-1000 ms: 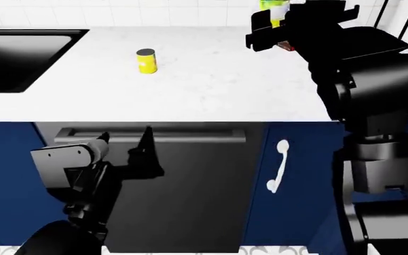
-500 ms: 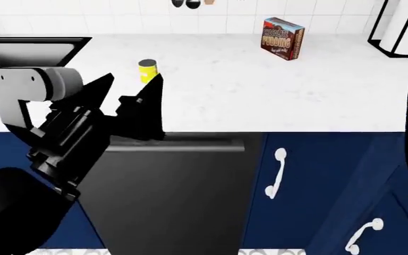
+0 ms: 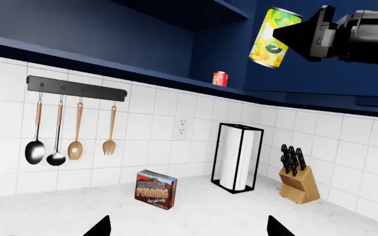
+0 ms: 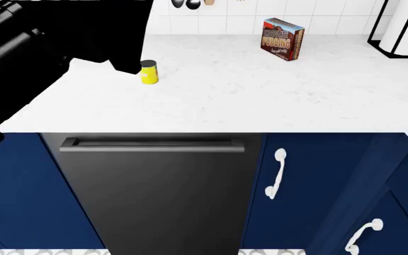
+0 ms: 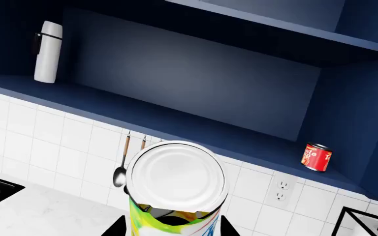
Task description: Pick the cans from the counter and place them in their designated side in the cabinet.
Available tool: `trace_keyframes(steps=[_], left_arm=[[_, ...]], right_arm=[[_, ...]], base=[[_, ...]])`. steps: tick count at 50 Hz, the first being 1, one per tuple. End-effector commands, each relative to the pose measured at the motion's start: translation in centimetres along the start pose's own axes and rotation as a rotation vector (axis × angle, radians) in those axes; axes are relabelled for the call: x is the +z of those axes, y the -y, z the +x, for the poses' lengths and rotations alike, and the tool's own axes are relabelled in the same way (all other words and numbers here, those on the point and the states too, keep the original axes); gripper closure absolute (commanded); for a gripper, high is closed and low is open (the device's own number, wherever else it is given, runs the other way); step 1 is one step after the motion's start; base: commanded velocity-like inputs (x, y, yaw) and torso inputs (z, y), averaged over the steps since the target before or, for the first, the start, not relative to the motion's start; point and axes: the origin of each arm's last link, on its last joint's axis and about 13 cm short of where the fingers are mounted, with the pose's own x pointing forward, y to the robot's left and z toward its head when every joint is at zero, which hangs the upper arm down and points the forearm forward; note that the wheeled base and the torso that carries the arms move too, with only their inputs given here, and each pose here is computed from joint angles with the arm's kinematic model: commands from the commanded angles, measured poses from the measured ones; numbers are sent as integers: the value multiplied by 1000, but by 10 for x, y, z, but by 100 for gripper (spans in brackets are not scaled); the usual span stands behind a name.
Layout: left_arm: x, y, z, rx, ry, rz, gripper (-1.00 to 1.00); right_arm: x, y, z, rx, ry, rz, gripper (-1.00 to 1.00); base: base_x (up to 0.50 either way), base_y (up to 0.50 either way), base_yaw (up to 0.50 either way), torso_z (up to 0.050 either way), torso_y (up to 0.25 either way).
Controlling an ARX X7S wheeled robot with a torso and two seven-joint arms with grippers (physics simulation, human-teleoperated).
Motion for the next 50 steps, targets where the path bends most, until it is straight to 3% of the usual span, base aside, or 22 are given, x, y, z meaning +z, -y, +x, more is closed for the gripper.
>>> trace_keyframes(steps=[1,11,28,43,50], left_arm=[[35,7,-5,-34,45,19,-100],[54,13,-13,-68,67,-23,-100],[55,13,-16,-69,78,-29,-100],[56,14,-20,-73,96,-18,-100],[55,14,-21,-72,96,-15,-100]], right_arm=[[11,-3,-8,-22,-1,-2,100],[11,-3,-8,-22,-1,-2,100],[11,-3,-8,-22,-1,-2,100],[11,-3,-8,-22,-1,-2,100],[11,-3,-8,-22,-1,-2,100]], base=[[0,0,0,50,0],[0,0,0,50,0],[88,-179,0,50,0],[251,-56,0,0,0],[258,0,0,40,0]])
